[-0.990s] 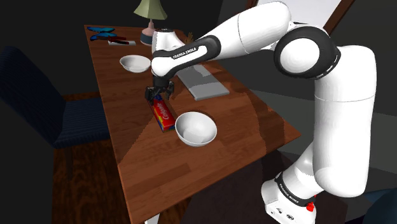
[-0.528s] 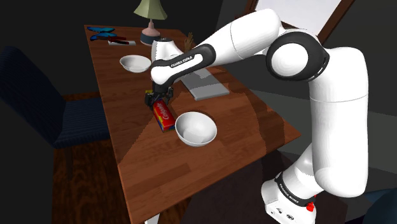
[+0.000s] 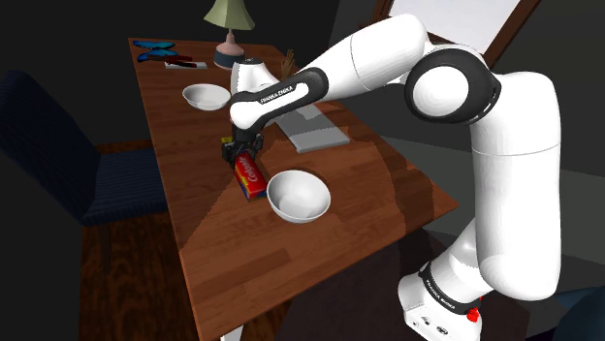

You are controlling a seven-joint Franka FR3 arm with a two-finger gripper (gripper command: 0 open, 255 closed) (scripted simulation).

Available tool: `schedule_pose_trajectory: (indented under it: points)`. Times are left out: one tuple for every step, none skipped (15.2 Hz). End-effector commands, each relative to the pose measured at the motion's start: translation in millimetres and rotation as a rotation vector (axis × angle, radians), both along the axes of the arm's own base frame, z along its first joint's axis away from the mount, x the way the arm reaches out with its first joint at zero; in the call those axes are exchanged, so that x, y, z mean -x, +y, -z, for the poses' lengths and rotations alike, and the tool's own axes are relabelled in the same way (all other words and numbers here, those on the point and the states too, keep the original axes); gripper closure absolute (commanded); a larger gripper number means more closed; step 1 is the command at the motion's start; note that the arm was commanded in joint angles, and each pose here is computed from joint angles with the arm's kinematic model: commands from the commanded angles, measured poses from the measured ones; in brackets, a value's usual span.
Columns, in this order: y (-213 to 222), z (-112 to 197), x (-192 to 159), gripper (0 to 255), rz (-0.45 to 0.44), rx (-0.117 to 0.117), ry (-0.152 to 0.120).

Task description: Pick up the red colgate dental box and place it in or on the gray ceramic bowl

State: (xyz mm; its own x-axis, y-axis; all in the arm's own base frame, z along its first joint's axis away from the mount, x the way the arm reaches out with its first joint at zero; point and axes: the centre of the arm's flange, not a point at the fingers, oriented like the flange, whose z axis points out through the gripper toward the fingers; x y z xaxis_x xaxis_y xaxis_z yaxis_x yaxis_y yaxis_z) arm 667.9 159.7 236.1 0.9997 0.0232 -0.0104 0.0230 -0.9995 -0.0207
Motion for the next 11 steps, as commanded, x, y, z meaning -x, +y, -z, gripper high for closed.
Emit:
schedule_pose_trajectory:
  points:
    - [0, 1, 0, 255, 0.0, 0.0, 0.001]
    - [0, 1, 0, 255, 0.0, 0.0, 0.001]
    - [0, 1, 0, 255, 0.0, 0.0, 0.001]
    - [0, 1, 0, 255, 0.0, 0.0, 0.001]
    - [0, 0, 0, 255, 0.0, 0.0, 0.001]
    - [0, 0, 0, 255, 0.0, 0.0, 0.001]
    - [0, 1, 0, 255, 0.0, 0.0, 0.001]
    - [0, 1, 0, 255, 0.0, 0.0, 0.001]
    - [0, 1, 0, 255, 0.0, 0.0, 0.001]
    - [0, -5, 0, 255, 0.0, 0.0, 0.001]
    - [0, -10, 0, 255, 0.0, 0.0, 0.001]
